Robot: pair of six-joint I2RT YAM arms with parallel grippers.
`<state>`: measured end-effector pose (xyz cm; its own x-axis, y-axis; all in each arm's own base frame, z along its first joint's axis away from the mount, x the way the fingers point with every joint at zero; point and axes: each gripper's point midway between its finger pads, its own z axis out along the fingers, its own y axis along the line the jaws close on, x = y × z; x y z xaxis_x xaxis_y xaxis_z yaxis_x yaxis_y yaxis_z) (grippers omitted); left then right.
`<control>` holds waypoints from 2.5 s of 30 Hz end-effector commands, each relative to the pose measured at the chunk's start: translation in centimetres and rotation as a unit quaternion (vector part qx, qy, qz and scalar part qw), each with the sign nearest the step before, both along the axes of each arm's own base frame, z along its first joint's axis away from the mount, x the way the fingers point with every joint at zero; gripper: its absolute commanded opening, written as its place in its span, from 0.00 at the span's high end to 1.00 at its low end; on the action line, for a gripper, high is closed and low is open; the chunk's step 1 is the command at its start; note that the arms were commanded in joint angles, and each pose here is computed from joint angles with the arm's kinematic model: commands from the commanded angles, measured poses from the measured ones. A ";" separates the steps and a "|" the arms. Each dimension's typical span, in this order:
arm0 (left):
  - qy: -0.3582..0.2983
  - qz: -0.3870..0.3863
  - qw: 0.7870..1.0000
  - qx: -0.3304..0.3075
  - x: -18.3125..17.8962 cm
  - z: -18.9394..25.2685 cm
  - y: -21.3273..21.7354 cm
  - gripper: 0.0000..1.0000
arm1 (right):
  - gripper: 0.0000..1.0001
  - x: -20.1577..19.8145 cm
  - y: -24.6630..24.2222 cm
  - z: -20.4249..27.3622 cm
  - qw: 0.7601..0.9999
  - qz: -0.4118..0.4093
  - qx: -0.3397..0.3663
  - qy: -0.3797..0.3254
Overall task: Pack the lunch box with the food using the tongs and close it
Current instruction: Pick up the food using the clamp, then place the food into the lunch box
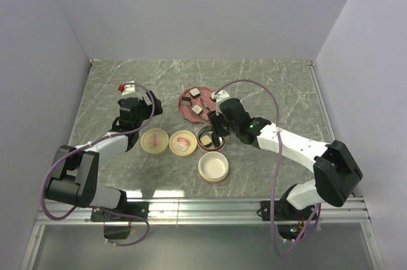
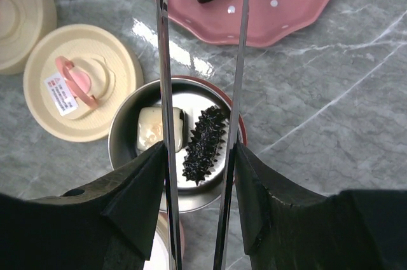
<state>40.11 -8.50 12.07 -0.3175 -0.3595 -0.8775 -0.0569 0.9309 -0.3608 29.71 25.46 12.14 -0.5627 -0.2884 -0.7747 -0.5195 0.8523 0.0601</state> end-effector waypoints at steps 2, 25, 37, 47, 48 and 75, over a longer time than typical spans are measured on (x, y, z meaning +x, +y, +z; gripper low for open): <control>-0.028 0.005 1.000 -0.009 1.2 1.9 0.0 0.01 | 0.47 1.4 0.5 1.5 1.000 0.003 0.005 -0.021; -0.028 0.005 1.000 -0.009 1.2 2.0 0.0 0.01 | 0.84 1.8 0.1 -0.3 1.000 -0.001 -0.029 0.009; -0.027 0.004 1.000 -0.009 1.3 1.8 -0.1 0.00 | 0.96 1.3 -1.9 4.1 0.998 -0.047 0.016 -0.047; -0.029 0.002 1.000 -0.010 1.3 2.0 -0.1 0.01 | 0.97 -1.5 -3.2 4.9 0.996 -0.058 0.044 -0.046; -0.028 0.003 1.000 -0.010 1.3 2.0 -0.1 0.01 | 0.97 -2.0 -3.3 4.9 0.996 -0.061 0.048 -0.042; -0.032 -0.002 0.999 -0.015 1.1 2.2 -0.2 0.01 | 0.98 -17.0 -7.5 4.5 0.992 -0.073 0.095 0.036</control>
<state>40.19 -8.20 11.60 -0.3253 -0.3598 -0.8745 -0.0672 0.9312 -0.3582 12.98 18.62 15.85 -0.6415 -0.1107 -0.7591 -0.4206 0.8783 0.2273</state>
